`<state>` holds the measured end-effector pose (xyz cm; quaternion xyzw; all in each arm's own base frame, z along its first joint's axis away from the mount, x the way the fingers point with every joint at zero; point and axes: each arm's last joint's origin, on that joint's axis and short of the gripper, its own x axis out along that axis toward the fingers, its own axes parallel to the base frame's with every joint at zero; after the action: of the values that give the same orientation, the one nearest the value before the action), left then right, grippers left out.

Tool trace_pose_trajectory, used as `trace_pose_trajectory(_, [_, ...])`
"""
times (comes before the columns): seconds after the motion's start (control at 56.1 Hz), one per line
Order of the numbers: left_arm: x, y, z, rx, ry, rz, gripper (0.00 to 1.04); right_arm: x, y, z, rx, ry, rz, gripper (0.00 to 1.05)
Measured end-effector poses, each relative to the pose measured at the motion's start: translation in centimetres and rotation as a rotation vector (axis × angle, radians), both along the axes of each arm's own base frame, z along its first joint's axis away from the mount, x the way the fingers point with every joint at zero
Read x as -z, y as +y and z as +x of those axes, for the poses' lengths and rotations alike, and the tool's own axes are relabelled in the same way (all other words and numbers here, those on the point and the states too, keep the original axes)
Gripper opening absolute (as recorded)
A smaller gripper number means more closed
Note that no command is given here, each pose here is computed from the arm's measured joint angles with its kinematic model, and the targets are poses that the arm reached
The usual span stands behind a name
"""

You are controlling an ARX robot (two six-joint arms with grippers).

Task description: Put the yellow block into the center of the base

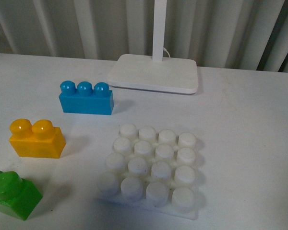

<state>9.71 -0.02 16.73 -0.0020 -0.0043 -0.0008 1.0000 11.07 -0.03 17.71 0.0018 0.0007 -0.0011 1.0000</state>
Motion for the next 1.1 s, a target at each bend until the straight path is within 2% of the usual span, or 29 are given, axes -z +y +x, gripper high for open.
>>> trace_pose_trajectory(0.214, [0.0,0.0,0.0,0.000,0.000,0.000,0.98,1.4,0.0,-1.0,0.000,0.027,-0.001,0.01])
trace_pose_trajectory(0.534, [0.0,0.0,0.0,0.000,0.000,0.000,0.98,1.2,0.0,-1.3,0.000,-0.005,-0.003,0.02])
trace_pose_trajectory(0.837, [0.0,0.0,0.0,0.000,0.001,0.000,0.98,1.2,0.0,-1.3,0.000,-0.005,-0.002,0.57])
trace_pose_trajectory(0.944, [0.2,-0.1,0.4,-0.100,0.104,-0.016,0.98,1.2,0.0,-1.3,0.000,-0.005,-0.002,0.77])
trace_pose_trajectory(0.98, [0.0,-0.2,0.8,-0.081,0.120,-0.004,0.98,1.2,0.0,-1.3,0.000,-0.005,-0.002,0.82])
trace_pose_trajectory(1.033, [-1.2,-0.4,1.6,-0.020,0.121,0.045,0.98,1.2,0.0,-1.3,-0.001,-0.005,-0.002,0.96])
trace_pose_trajectory(1.105, [-3.1,-0.4,2.7,0.053,0.126,0.111,0.98,1.2,0.0,-1.3,0.000,-0.005,-0.002,0.96])
